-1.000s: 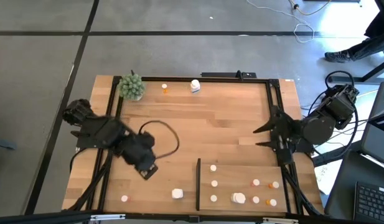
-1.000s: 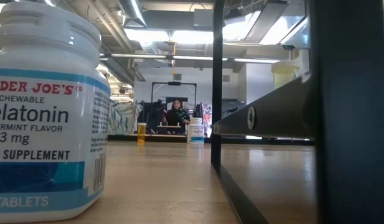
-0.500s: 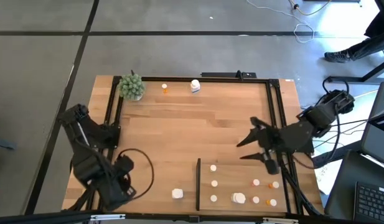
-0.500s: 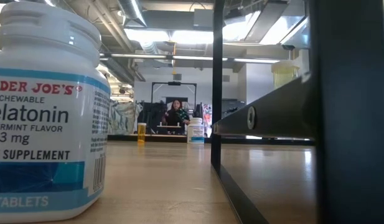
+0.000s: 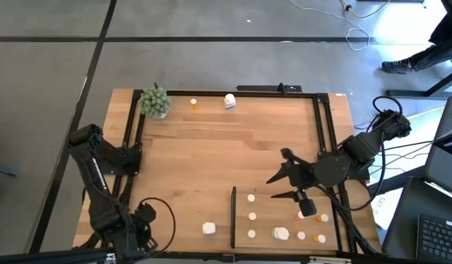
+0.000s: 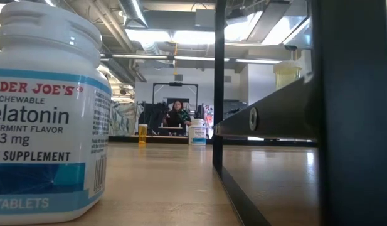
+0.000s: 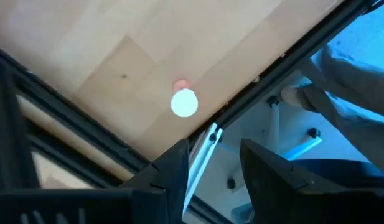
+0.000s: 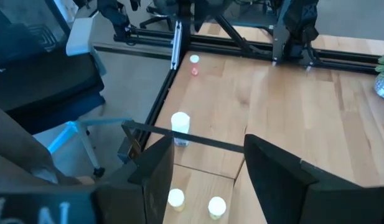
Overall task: Pick and place medicine bottles onto shelf by color
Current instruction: Put the pink pill bottle on the shelf aligned with the other pink pill bottles
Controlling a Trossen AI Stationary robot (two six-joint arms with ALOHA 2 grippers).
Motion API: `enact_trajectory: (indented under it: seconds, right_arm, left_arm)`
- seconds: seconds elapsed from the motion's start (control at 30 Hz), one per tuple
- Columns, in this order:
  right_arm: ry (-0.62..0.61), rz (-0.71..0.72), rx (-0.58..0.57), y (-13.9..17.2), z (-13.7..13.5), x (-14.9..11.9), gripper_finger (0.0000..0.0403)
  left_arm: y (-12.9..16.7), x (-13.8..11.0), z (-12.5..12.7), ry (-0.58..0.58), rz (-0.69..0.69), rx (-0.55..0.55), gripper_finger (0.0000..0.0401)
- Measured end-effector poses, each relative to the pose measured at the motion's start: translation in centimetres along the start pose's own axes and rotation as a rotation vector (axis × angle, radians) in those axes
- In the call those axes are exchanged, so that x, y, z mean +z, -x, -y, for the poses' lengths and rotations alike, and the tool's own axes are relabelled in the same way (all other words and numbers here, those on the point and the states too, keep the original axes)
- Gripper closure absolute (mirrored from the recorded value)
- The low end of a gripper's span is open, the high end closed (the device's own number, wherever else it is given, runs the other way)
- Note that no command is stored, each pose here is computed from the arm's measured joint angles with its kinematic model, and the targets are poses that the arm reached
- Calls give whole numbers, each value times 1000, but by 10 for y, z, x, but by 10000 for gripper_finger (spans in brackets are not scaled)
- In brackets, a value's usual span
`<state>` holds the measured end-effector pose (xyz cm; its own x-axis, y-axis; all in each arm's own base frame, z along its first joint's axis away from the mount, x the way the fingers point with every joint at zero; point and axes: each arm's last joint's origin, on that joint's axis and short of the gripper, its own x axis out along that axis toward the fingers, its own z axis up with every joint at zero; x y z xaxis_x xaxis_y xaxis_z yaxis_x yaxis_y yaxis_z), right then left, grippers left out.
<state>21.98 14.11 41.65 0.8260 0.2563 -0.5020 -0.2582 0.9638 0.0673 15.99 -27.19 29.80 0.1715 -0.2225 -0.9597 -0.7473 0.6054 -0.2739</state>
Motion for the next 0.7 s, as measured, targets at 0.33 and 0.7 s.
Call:
enact_trajectory:
  seconds: [0.33, 0.7]
  right_arm:
    - [-7, 29, 7, 0, -1, 3, 206]
    - [-9, 26, 28, 0, -1, 3, 206]
  left_arm:
    - [-10, -28, -10, -2, 127, -111, 264]
    - [-26, -75, -32, 63, 108, -67, 264]
